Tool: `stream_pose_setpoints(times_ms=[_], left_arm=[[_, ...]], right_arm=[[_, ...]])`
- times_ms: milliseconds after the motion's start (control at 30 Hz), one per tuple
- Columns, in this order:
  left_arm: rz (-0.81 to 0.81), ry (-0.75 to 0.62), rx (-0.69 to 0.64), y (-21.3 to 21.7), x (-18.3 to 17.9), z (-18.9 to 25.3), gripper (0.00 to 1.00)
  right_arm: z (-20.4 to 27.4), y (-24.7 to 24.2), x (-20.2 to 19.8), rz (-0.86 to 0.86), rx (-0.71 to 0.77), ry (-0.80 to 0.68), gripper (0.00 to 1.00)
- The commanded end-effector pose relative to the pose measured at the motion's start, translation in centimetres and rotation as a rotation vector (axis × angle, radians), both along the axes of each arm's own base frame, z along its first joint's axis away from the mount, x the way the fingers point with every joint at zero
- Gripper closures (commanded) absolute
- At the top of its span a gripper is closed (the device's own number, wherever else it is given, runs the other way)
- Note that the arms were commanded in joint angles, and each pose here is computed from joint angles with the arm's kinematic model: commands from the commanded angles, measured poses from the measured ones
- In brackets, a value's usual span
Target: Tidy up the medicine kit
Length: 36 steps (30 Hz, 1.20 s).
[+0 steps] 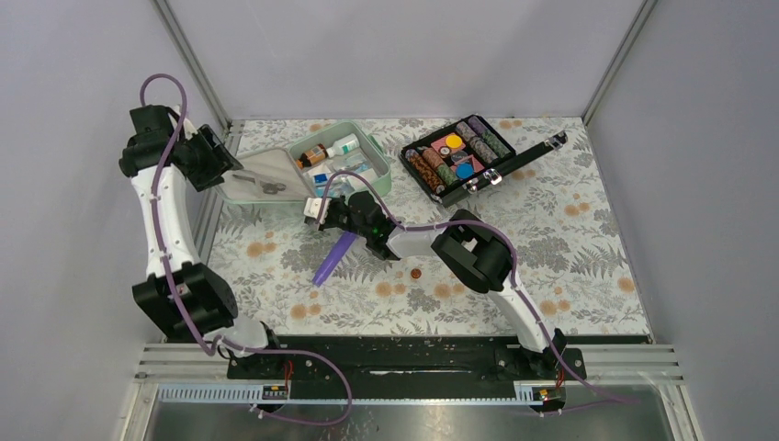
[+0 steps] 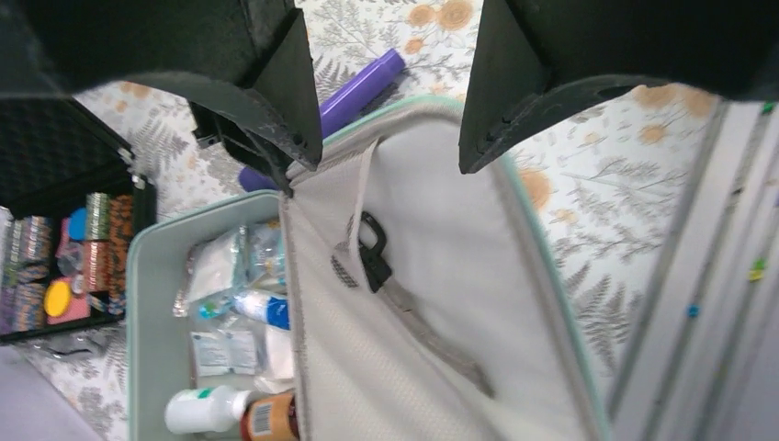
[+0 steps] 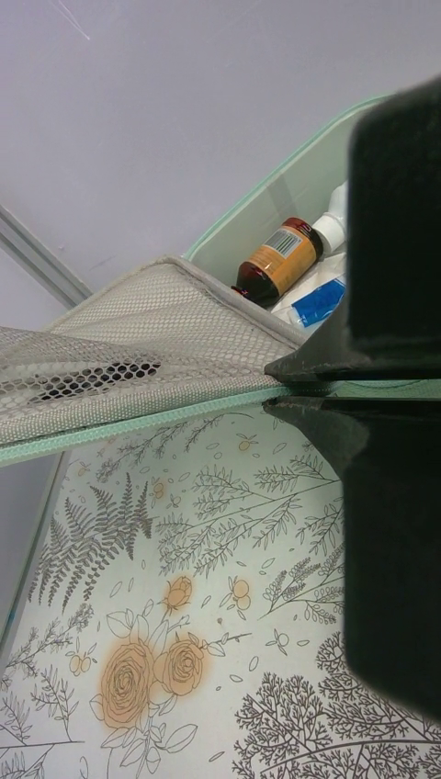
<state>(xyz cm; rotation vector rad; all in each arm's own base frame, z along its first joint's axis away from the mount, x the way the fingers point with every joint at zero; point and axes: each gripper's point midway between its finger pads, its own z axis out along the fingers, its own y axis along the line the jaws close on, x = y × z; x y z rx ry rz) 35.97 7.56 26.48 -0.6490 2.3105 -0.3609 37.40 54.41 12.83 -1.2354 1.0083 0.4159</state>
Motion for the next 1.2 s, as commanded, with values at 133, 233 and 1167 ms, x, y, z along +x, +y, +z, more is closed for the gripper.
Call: stream_pose_setpoints(times_ms=[133,233,1167], left_arm=[[0.192,0.185,0.203,3.6,-5.8,-2.5,0.35],[0.2,0.223,0.139,3.1,-6.1,-4.1,0.33],[-0.085,-0.171,-0.183,-2.8,2.4,0.3,1.0]], right_arm=[[7.9,-1.5,2.1,-0.077,0.146,-0.076,1.0],[7.9,-1.6,2.1,-0.078,0.146,-0.075,1.0],[8.7,-12.2,-6.9,0.066,-0.158,0.598,0.17]])
